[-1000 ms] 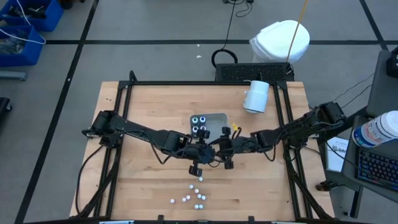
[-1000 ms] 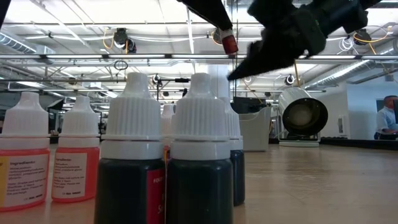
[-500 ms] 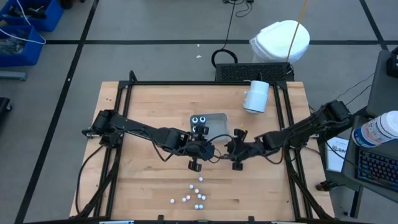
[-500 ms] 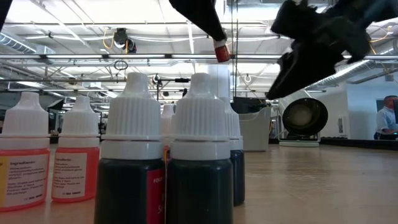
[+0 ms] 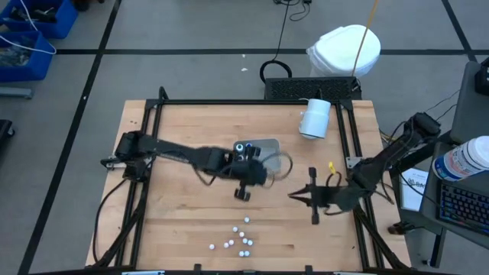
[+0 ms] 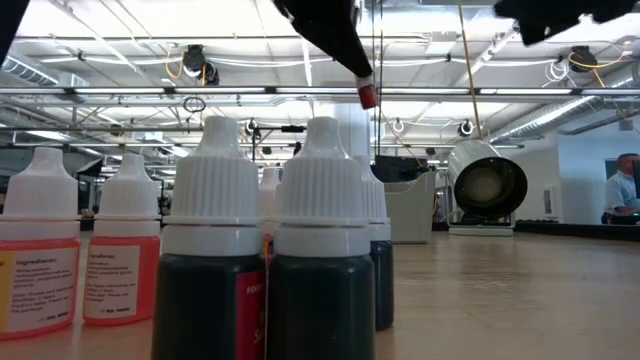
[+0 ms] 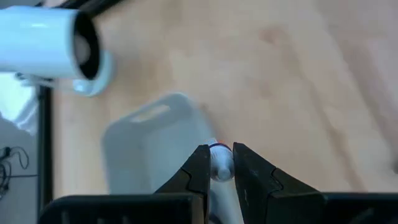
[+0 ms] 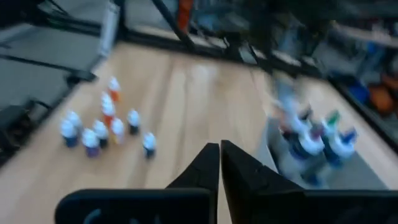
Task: Pick & Place food coloring
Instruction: Put the small orange food coloring bottle into the gray bin
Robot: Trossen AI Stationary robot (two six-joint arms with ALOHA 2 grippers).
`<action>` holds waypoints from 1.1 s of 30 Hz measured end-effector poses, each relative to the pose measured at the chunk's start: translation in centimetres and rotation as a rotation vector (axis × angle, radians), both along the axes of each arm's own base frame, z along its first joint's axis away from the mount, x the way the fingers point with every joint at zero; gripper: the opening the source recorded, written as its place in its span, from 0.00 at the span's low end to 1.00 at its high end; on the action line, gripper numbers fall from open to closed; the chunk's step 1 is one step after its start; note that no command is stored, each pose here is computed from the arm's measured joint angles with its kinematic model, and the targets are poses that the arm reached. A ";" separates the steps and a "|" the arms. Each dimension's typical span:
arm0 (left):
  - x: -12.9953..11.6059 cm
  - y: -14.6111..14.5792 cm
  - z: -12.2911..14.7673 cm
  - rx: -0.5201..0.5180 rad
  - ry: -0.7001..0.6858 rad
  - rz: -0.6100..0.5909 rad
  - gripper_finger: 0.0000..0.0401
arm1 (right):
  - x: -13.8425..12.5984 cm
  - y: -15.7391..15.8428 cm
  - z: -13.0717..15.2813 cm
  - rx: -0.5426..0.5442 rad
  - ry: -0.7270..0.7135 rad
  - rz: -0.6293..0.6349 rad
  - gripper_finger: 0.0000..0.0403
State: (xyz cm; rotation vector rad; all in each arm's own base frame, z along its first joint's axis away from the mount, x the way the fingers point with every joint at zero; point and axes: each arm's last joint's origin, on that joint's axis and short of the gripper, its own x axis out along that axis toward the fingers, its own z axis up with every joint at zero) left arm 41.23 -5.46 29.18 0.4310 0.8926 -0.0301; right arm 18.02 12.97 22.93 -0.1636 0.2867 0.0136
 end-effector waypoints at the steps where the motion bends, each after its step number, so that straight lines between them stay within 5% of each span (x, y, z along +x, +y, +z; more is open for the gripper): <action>1: 0.3 0.9 0.1 -0.011 -0.018 0.011 0.12 | -0.2 0.2 0.1 -0.013 -0.020 0.023 0.01; 11: 2.0 9.4 -1.3 -0.085 -0.069 0.147 0.12 | -0.7 1.0 0.8 -0.089 -0.102 0.095 0.00; 21: 5.6 10.5 -6.2 -0.086 0.132 0.222 0.12 | -0.8 0.9 1.1 -0.116 -0.115 0.100 0.00; 33: 6.6 10.6 -9.8 -0.111 0.219 0.263 0.12 | -0.8 0.9 1.1 -0.120 -0.113 0.106 0.00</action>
